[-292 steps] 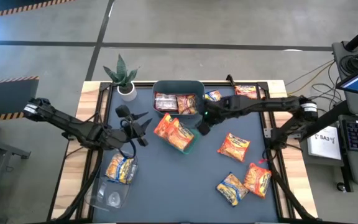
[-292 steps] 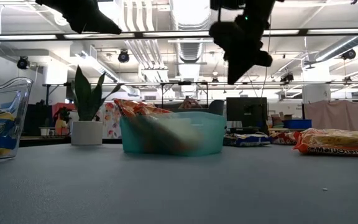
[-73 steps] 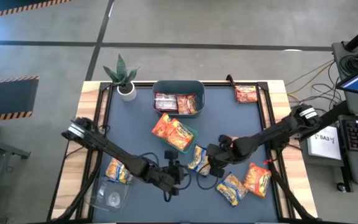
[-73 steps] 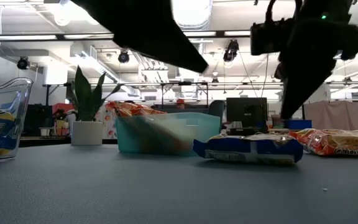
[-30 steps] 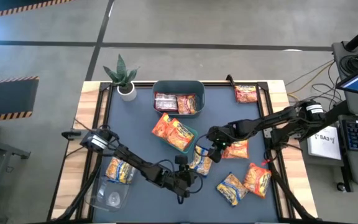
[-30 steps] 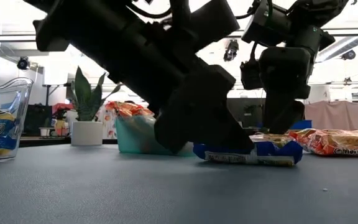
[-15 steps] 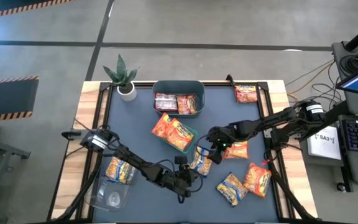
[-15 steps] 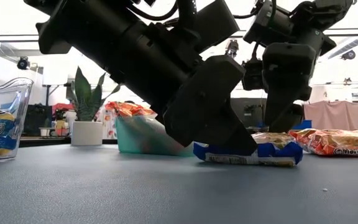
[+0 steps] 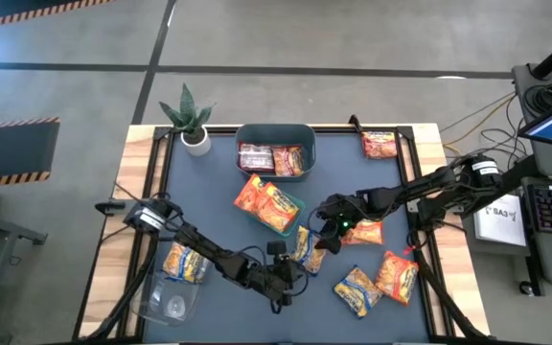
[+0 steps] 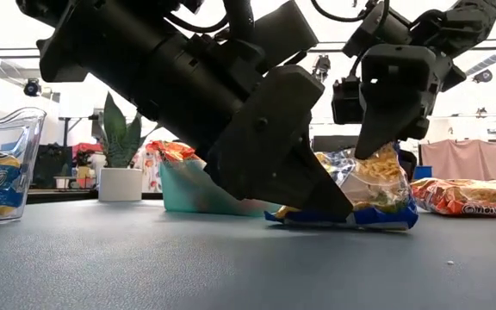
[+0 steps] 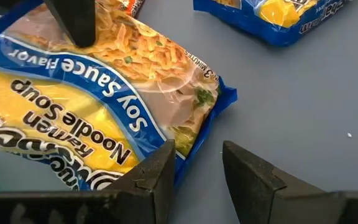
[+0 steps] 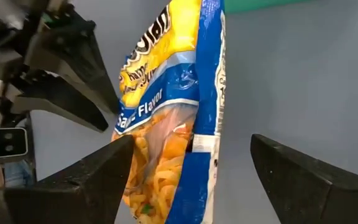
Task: Sort Maruchan noodles
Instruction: Put the blue noodle pack into the transparent bin
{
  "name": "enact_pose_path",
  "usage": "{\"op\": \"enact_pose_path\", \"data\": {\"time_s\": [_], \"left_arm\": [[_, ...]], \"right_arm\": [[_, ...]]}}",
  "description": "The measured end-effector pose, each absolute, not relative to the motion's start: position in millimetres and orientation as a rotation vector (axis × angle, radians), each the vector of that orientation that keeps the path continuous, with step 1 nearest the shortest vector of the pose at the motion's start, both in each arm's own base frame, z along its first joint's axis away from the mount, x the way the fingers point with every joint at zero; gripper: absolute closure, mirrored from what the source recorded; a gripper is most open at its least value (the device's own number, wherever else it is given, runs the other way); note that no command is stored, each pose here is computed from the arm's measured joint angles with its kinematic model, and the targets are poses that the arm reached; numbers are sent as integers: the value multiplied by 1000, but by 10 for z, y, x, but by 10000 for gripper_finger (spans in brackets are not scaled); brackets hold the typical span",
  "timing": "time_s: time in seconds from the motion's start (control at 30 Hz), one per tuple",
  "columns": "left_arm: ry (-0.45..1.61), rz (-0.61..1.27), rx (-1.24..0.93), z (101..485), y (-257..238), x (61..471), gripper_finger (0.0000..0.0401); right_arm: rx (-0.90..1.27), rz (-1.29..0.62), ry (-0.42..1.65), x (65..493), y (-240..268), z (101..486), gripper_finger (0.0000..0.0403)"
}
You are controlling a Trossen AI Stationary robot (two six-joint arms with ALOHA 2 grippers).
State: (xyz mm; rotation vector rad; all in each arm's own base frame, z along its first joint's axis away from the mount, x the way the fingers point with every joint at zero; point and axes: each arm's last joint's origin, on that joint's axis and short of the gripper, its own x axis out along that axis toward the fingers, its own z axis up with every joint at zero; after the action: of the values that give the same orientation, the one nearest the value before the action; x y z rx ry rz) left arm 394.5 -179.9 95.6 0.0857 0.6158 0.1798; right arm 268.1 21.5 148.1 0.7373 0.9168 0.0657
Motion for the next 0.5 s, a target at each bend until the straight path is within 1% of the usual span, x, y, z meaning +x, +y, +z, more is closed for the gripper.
{"op": "enact_pose_path", "data": {"time_s": [0.17, 0.37, 0.5], "left_arm": [[619, 180, 87, 948, -1798, 3943, 283], [609, 199, 93, 954, -1792, 3945, 283], [599, 246, 146, 989, -1791, 3916, 283]], "right_arm": [[750, 70, 891, 2700, 217, 1500, 123], [768, 57, 893, 2700, 216, 1499, 182], [772, 53, 891, 2700, 214, 1501, 222]]}}
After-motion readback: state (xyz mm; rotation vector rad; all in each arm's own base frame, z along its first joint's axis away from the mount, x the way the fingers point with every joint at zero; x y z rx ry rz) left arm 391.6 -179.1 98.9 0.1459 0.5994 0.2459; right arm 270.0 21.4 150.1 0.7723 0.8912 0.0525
